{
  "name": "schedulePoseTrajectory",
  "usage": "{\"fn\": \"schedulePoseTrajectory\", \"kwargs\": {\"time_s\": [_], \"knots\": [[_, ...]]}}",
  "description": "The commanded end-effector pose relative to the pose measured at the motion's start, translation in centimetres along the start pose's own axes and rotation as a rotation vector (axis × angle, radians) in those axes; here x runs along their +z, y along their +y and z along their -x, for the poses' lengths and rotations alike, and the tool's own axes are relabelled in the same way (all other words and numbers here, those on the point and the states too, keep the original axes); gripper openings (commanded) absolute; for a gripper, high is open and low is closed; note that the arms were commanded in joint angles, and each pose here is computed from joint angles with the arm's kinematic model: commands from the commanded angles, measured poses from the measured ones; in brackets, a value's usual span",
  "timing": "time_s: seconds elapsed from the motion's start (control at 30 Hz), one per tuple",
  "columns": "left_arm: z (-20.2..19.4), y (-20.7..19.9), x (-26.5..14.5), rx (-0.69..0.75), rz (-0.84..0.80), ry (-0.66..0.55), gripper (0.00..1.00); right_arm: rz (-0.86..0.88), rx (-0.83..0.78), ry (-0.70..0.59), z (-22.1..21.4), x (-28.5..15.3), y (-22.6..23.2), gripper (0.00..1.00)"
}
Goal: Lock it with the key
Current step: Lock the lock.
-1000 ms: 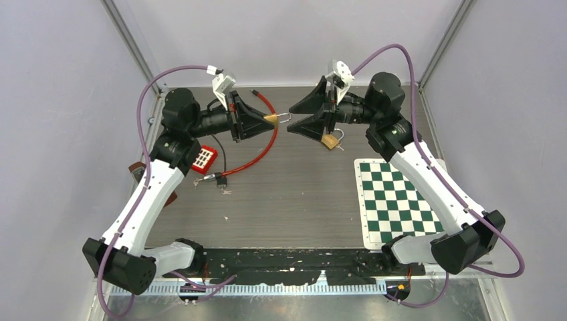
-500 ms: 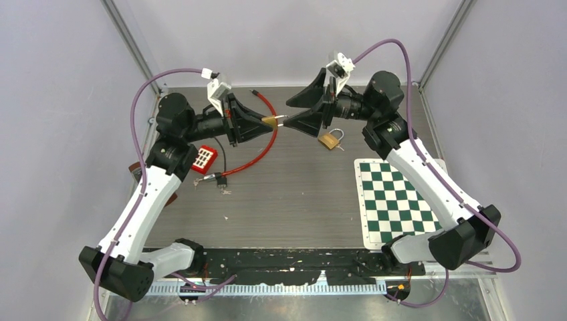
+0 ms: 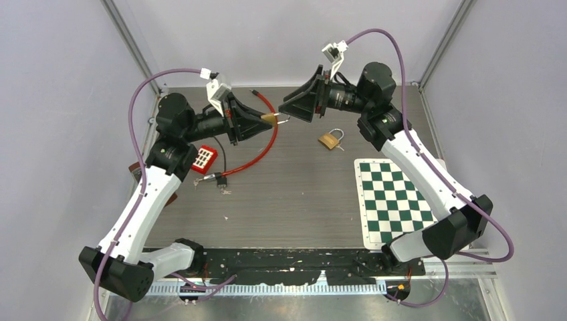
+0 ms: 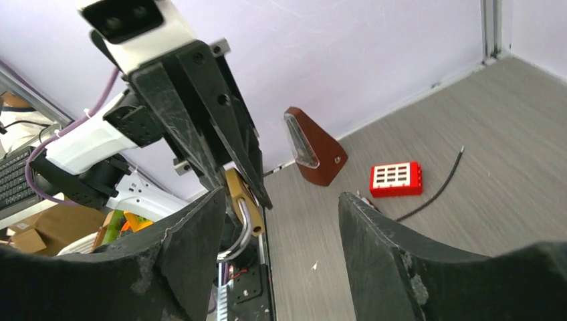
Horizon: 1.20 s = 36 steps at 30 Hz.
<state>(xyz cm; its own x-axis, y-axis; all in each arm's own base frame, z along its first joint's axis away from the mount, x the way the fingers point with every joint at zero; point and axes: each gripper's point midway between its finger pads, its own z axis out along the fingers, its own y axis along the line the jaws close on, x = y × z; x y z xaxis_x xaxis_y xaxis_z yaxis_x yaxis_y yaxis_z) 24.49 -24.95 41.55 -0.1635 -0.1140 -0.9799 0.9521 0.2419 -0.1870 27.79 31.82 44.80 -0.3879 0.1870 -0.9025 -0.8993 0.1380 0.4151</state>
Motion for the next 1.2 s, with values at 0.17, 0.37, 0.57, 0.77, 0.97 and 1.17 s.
{"fn": "schedulePoseTrajectory", "kwargs": {"time_s": [0.17,0.37,0.57,0.77,0.97,1.17], "knots": [[2.9,0.8,-0.5,0.088,0.092,-0.057,0.0,-0.002,0.03,0.033,-0.7,-0.2,0.4,0.68],[2.6,1.4,-0.6,0.064,0.13,-0.05,0.0,0.031,0.046,0.05,-1.0,-0.1,0.8,0.5],[3.3,1.0,-0.6,0.038,0.133,-0.06,0.0,0.032,0.032,0.048,-0.7,0.2,0.6,0.19],[4.3,-0.9,-0.1,-0.041,-0.005,-0.048,0.0,-0.013,-0.123,0.026,-0.9,-0.4,0.1,0.05],[4.8,-0.7,1.1,-0.181,-0.142,-0.084,0.0,-0.052,-0.249,-0.016,-1.1,-0.1,0.6,0.05],[5.5,-0.7,1.6,-0.225,-0.204,-0.134,0.0,-0.109,-0.291,-0.07,-0.6,0.1,1.3,0.05]]}}
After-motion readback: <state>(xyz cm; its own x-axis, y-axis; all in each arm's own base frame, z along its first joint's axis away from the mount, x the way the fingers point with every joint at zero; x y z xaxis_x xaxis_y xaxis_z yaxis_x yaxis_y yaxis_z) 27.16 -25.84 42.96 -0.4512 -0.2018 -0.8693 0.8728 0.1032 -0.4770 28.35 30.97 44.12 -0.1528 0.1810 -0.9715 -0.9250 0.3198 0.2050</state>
